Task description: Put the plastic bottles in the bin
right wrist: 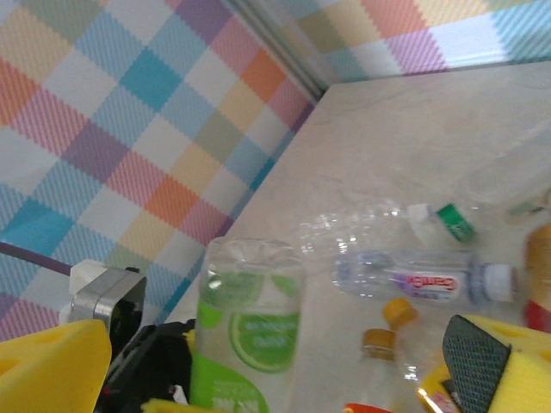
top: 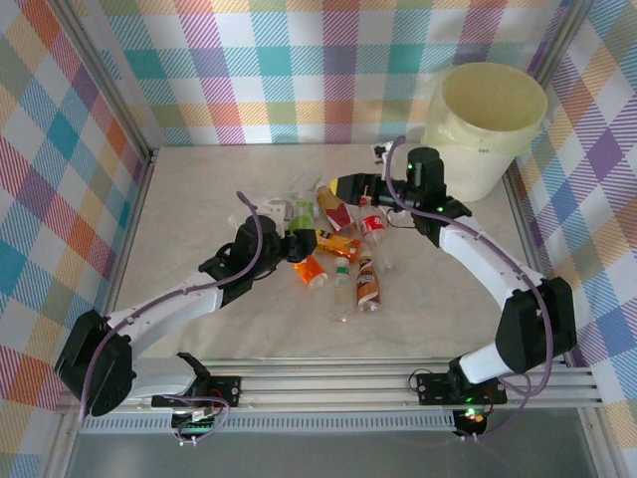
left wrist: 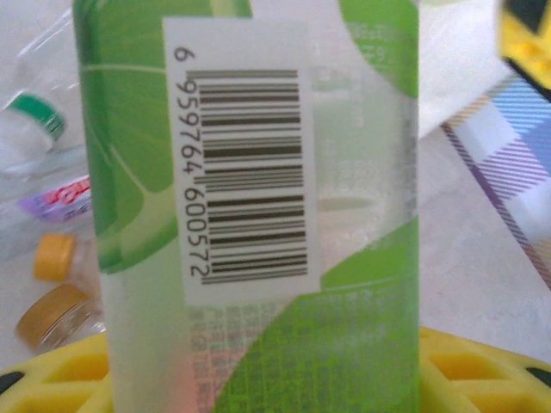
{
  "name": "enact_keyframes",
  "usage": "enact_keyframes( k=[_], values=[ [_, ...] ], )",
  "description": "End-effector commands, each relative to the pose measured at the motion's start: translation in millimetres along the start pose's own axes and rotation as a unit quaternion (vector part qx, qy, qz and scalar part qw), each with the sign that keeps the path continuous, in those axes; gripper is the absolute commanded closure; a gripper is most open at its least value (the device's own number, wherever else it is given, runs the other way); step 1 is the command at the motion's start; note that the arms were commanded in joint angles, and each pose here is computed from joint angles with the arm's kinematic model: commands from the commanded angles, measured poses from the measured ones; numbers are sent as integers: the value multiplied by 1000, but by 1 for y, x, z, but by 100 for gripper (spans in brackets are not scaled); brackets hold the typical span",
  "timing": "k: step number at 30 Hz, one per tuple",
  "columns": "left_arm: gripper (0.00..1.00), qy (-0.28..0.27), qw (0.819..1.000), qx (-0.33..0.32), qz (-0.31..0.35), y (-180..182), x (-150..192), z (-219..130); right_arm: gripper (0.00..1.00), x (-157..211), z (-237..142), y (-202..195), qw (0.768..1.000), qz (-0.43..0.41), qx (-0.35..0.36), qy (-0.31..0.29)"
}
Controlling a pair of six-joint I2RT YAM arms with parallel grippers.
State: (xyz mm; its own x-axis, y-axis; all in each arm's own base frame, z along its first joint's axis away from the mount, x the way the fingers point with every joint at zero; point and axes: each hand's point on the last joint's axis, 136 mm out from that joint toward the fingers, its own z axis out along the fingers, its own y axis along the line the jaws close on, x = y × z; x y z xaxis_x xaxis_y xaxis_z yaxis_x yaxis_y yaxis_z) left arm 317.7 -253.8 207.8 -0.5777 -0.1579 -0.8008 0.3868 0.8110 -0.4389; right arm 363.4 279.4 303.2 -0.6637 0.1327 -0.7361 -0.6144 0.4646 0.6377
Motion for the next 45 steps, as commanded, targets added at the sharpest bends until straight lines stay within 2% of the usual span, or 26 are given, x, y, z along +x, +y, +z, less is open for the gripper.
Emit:
enact_keyframes(
  k=[1, 3, 6, 9, 12, 17, 20, 27, 31, 34, 41, 45],
  values=[
    [44, -60, 993, 80, 60, -46, -37, -15, 0, 5, 12, 10, 1000, 5, -1, 25],
    [44, -63, 991, 94, 71, -54, -39, -16, 0, 5, 16, 8, 999, 17, 9, 34],
    [44, -54, 989, 110, 89, -63, -39, -14, 0, 11, 22, 18, 997, 25, -26, 67],
    [44, -51, 986, 121, 102, -71, -42, -14, 5, 18, 28, 22, 994, 35, -33, 96],
    [44, -52, 985, 124, 110, -74, -46, -12, 11, 24, 29, 25, 994, 25, -34, 105],
    [44, -41, 985, 126, 114, -78, -46, -5, 14, 27, 26, 39, 991, 16, -71, 113],
    [44, -43, 984, 133, 107, -81, -47, -2, 17, 30, 25, 38, 990, 16, -66, 121],
    [45, -37, 984, 143, 101, -84, -46, 0, 39, 39, 20, 25, 991, 22, -27, 129],
    [45, -29, 985, 143, 98, -84, -43, 3, 46, 39, 18, 18, 992, 21, -5, 122],
    [42, -26, 986, 135, 90, -82, -42, 5, 49, 36, 16, 14, 994, 18, 12, 110],
    [24, -8, 991, 116, 66, -75, -37, 19, 54, 23, 13, -1, 996, 14, 59, 72],
    [21, -3, 991, 121, 64, -75, -34, 21, 56, 17, 10, -8, 995, 15, 77, 57]
  ],
)
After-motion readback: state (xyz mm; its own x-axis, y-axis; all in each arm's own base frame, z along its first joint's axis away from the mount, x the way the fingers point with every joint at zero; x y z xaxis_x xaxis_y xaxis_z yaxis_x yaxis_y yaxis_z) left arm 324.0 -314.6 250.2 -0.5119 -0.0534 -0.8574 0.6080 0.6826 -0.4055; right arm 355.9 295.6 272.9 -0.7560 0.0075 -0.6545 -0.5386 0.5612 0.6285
